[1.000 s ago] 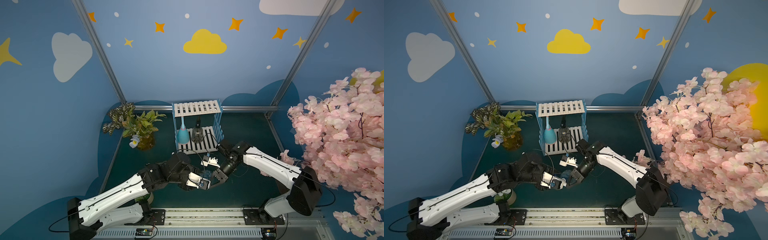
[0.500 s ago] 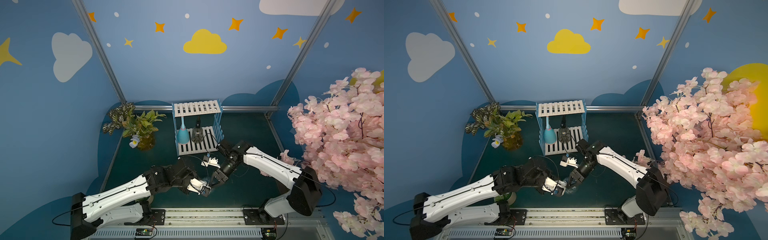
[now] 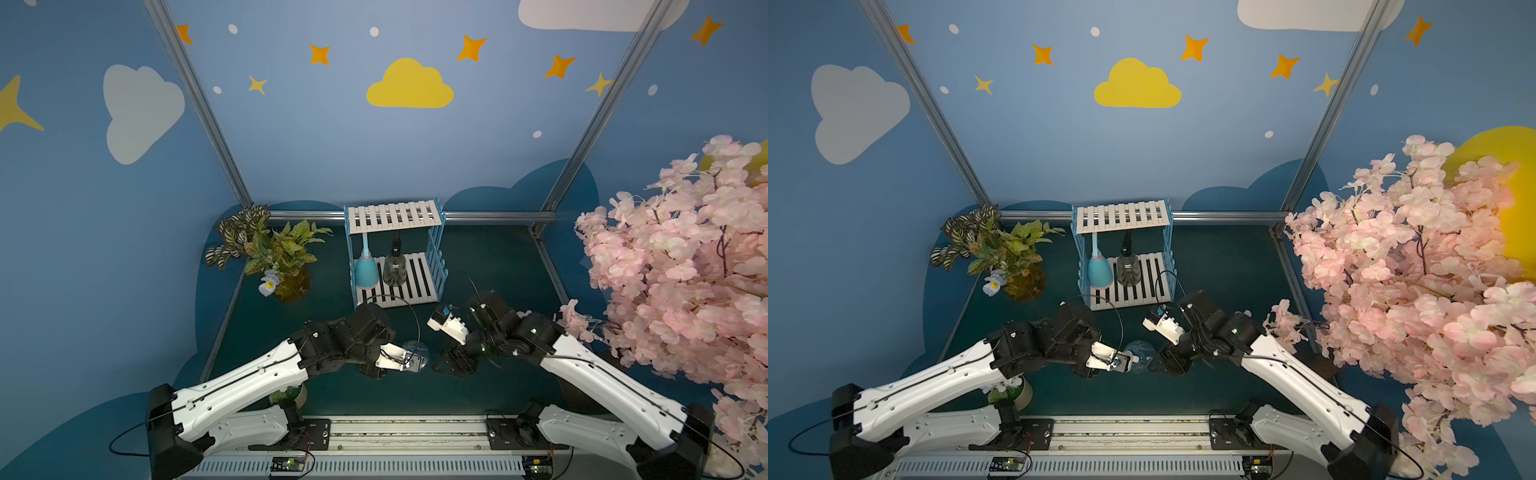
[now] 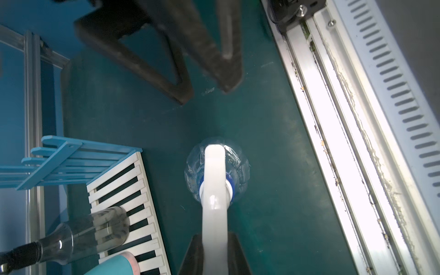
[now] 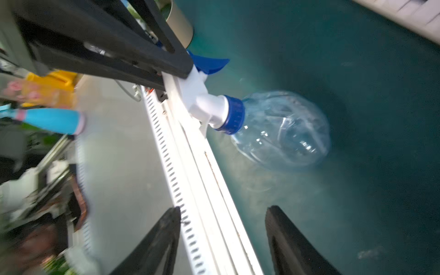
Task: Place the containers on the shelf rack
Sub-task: 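Pick up a container from the center of the board, then place the container on the shelf.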
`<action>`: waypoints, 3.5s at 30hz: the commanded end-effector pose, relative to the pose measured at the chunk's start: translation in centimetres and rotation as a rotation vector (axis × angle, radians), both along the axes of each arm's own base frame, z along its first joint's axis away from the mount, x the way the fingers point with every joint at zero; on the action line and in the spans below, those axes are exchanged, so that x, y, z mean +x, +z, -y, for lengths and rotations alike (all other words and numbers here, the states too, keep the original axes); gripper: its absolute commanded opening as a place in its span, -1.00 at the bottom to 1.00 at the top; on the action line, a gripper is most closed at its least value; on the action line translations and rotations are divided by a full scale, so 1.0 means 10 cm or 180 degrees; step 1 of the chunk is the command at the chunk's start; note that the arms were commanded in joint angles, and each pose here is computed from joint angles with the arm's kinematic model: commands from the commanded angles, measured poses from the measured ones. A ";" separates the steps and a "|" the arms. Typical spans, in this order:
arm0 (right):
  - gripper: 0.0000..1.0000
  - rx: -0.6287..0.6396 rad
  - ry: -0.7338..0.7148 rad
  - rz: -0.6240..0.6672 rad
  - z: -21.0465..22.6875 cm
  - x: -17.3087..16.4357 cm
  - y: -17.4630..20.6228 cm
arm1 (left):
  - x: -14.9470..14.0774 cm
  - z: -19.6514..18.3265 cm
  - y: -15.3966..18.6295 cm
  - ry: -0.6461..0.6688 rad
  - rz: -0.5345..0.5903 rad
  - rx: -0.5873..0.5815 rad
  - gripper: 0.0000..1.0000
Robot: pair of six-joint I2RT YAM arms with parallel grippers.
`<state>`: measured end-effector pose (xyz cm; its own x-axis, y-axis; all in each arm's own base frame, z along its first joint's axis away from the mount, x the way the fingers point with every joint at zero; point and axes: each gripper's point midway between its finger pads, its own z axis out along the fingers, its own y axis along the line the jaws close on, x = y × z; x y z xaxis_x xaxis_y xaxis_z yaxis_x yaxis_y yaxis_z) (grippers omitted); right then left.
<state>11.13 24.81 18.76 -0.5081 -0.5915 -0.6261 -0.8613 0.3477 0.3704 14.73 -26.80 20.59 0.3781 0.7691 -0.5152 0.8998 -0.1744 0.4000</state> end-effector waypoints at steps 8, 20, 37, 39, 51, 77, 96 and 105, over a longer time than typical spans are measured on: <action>0.37 0.1063 -0.0233 0.1977 -0.35 0.28 0.52 | -0.05 0.03 0.21 0.0145 -0.0581 -0.0148 -0.95; -0.10 0.1166 0.0167 0.1973 -0.58 0.05 0.60 | -0.11 0.07 0.29 0.0052 -0.0688 -0.0228 -0.95; -0.35 0.1195 0.0197 0.1544 -0.64 -0.05 0.50 | -0.11 0.05 0.48 0.0100 -0.0944 -0.0562 -0.95; -0.45 0.1207 0.0181 0.1579 -0.64 -0.03 0.53 | -0.11 0.05 0.49 0.0101 -0.0953 -0.0569 -0.95; -0.91 0.1221 0.0171 0.1634 -0.62 -0.01 0.56 | -0.04 0.07 0.45 0.0219 -0.0927 -0.0640 -0.57; -1.00 0.1528 -0.2659 0.2741 -0.19 1.83 1.16 | 1.14 -1.14 0.62 0.2942 -0.0878 -0.2629 1.00; -1.00 0.1622 -0.3441 0.2764 -0.26 2.63 0.95 | 1.10 -1.14 0.49 0.2849 -0.0767 -0.2530 1.00; -1.00 0.1543 -0.3572 0.2758 -0.25 2.70 0.67 | 1.11 -1.13 0.47 0.2832 -0.0761 -0.2502 1.00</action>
<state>38.07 27.94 24.68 0.0296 0.1275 -0.9914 -0.2681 0.9565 0.1150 25.83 -15.31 24.88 -0.3204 0.1532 -0.9348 0.6324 0.7694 -0.0906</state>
